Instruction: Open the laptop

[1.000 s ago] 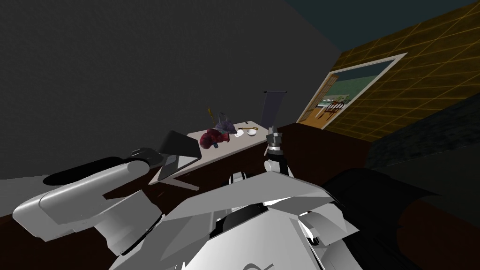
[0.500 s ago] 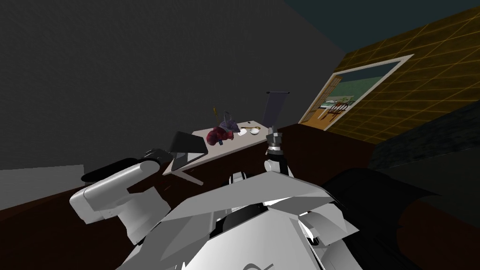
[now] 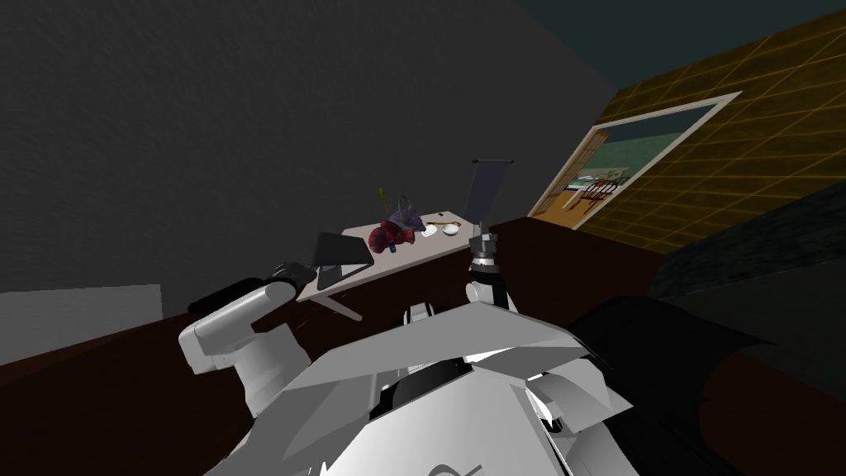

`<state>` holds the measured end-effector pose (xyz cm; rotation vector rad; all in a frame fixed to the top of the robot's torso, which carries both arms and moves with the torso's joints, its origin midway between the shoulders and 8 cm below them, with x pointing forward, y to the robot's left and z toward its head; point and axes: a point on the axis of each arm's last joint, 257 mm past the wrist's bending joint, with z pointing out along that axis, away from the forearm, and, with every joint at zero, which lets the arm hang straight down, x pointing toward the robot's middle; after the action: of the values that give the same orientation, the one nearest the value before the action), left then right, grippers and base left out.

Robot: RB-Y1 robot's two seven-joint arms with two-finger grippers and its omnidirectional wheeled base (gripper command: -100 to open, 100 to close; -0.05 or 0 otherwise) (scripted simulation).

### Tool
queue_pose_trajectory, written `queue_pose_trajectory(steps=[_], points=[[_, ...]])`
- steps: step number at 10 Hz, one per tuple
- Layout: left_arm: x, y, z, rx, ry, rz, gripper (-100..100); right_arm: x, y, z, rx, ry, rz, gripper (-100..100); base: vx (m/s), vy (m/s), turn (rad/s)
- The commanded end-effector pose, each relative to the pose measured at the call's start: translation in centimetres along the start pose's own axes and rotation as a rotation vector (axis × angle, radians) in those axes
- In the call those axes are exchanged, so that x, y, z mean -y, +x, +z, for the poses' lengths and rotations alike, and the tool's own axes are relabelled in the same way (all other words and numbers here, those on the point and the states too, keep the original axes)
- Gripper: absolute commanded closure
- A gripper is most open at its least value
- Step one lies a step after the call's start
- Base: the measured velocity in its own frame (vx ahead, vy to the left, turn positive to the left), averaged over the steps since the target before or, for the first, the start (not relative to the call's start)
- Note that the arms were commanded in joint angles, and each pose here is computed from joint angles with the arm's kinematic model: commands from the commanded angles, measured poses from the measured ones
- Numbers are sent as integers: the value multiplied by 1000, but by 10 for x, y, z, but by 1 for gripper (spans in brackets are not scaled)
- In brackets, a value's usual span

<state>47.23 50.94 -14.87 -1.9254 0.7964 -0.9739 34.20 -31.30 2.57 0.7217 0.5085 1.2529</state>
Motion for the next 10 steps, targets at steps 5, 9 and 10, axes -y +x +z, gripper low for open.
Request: queue_pose_trajectory(steps=[5,9,10], points=[[-11,13,12,-39,-10,-74,-100,0,0,0,0,0,0,0,-25,39,4],[8,11,-7,-33,-7,-77,-100,0,0,0,0,0,0,0,32,-8,-16],[12,11,-12,-31,-6,-78,-100,0,0,0,0,0,0,0,25,2,-16]])
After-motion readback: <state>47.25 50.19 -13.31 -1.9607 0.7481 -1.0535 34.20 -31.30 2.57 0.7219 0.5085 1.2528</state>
